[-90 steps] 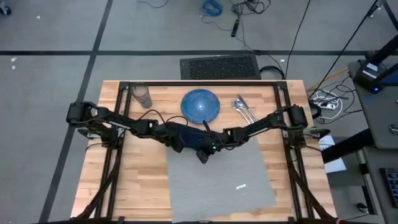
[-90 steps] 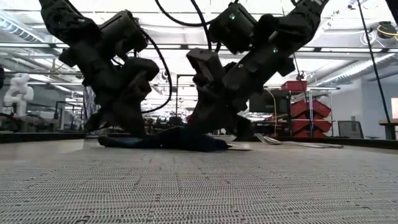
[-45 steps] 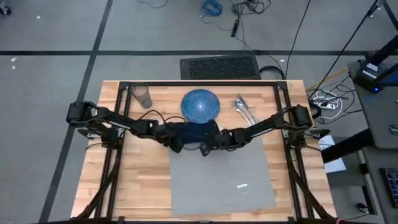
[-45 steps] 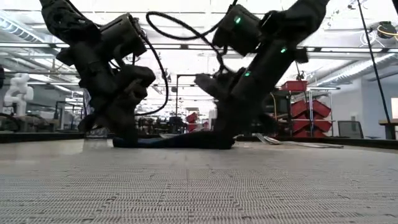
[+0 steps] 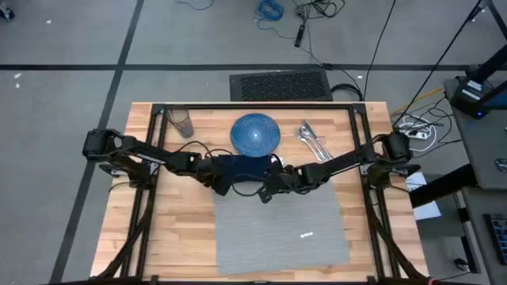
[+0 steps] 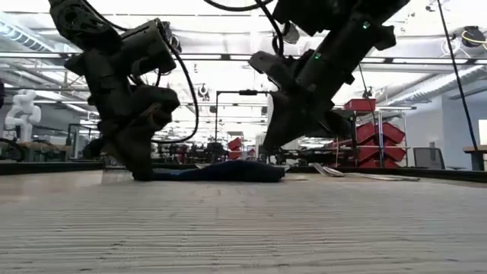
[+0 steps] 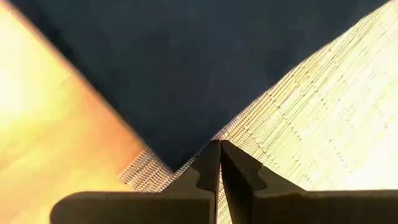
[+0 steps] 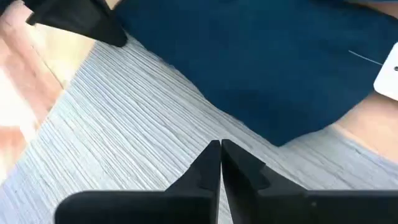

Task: Set table place
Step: Fold the blue table napkin

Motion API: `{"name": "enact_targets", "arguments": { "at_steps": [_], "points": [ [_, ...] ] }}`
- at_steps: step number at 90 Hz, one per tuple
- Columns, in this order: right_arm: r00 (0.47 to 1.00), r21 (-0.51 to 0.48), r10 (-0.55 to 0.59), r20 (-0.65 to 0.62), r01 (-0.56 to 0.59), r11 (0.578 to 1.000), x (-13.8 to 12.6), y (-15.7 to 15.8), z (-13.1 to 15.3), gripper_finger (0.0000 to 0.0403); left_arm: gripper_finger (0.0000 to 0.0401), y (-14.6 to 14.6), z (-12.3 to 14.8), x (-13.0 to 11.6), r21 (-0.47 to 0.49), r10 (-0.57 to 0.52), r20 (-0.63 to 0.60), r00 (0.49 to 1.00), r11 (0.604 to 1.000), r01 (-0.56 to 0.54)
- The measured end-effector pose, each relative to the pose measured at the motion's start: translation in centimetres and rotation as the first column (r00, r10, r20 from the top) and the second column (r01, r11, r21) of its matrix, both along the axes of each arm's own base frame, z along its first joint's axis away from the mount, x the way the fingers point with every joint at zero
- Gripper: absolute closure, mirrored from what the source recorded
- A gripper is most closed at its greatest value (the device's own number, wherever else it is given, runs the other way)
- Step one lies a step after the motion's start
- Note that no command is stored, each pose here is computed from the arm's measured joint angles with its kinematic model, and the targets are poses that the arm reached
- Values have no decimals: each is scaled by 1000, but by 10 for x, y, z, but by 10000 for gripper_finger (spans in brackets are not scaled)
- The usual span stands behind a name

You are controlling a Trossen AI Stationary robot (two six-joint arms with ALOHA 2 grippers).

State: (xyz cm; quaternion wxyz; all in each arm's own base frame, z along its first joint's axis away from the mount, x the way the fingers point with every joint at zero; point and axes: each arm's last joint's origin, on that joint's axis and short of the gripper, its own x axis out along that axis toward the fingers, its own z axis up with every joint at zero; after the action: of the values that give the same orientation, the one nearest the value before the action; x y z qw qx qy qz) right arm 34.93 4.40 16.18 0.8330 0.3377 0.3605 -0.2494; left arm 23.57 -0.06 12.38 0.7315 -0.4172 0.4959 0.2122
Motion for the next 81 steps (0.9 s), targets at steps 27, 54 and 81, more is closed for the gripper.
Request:
{"name": "enact_targets", "arguments": {
  "at_steps": [27, 54, 81],
  "points": [
    [999, 47, 45, 19, -46, 998, 5, -19, 2, 403, 401, 0, 30, 6, 72, -27, 189, 982, 997, 13],
    [998, 36, 24, 62, -26, 999, 10, -54, 5, 403, 401, 18, 22, 5, 235, 33, 121, 992, 970, -61],
    [998, 101, 50, 25, -52, 993, 10, -72, -7, 403, 401, 30, -1, 9, 205, 0, 23, 1000, 979, -5]
  ]
}}
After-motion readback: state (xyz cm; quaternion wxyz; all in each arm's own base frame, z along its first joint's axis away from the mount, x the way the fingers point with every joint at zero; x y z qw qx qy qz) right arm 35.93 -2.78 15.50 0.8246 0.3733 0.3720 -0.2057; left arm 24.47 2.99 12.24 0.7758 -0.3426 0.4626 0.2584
